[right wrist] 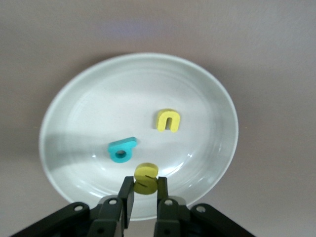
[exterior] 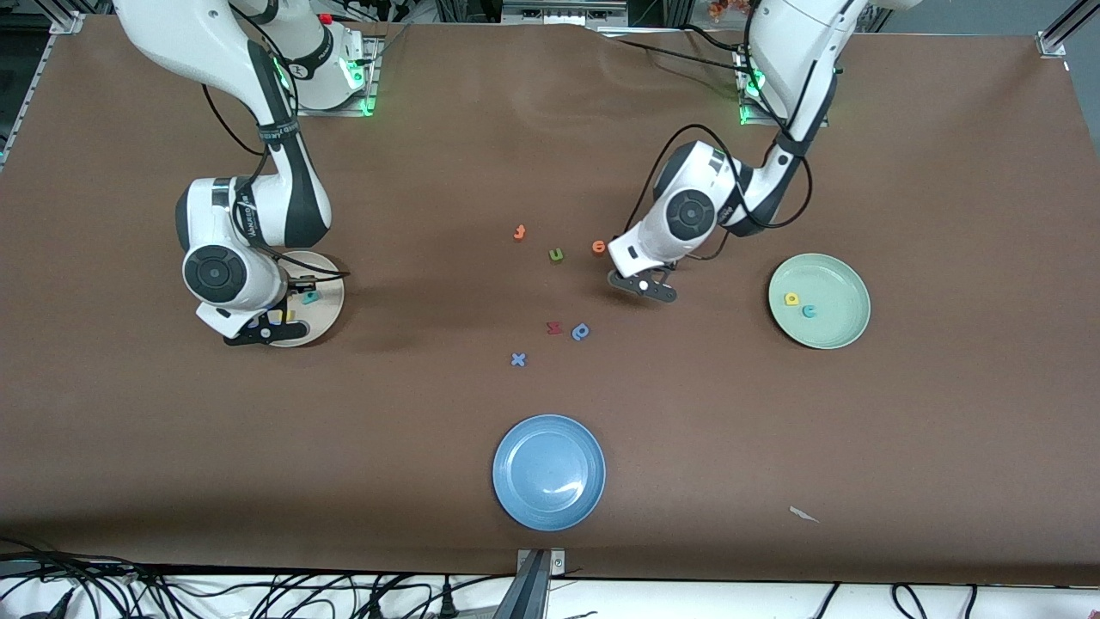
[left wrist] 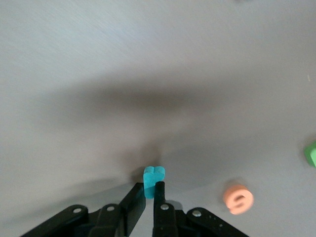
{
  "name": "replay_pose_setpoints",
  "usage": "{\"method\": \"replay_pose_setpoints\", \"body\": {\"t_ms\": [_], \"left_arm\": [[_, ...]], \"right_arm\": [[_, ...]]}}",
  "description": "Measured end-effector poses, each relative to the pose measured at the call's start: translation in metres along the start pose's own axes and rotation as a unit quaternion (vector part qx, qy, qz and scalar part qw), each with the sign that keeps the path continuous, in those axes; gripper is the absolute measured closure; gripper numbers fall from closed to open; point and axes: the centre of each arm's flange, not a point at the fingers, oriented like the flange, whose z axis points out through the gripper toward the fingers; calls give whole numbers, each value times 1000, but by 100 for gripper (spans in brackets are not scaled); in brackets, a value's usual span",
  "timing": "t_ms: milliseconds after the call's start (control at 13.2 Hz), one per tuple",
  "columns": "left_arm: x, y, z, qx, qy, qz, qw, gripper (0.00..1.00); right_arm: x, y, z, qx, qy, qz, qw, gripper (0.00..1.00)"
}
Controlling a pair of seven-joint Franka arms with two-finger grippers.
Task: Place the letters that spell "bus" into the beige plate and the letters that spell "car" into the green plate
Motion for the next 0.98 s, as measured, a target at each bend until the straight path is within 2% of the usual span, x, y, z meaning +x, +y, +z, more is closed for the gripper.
{"method": "replay_pose_setpoints", "body": {"t_ms": [151,302,453,680,756,831,907,983], "left_arm": [[15,-75,-36,-6,5,18,1000,86],[15,-169,-70,12,1,51,999,86],[5,-221,-85,25,-20,66,997,86],[-9,-257,-85,32,-49,89,994,83],[-13,-265,-83,31,-52,91,994,78],[-15,-270,-81,31,-54,93,994,68],[-16,-273,-81,32,-56,93,994,60],[-16,-273,-81,35,-56,95,993,60]], "right_arm": [[-7,0,17,1,-4,-4,1000,77],[-12,0,27,1,-10,-7,1000,77],[-12,0,27,1,-8,-8,1000,59],[-6,2,-1,6,9,-6,1000,28],[-4,4,-24,11,13,-5,1000,17],[-3,7,-54,15,14,-3,1000,5],[-2,11,-89,19,17,-2,1000,0],[-4,14,-125,23,19,-1,1000,0]]}}
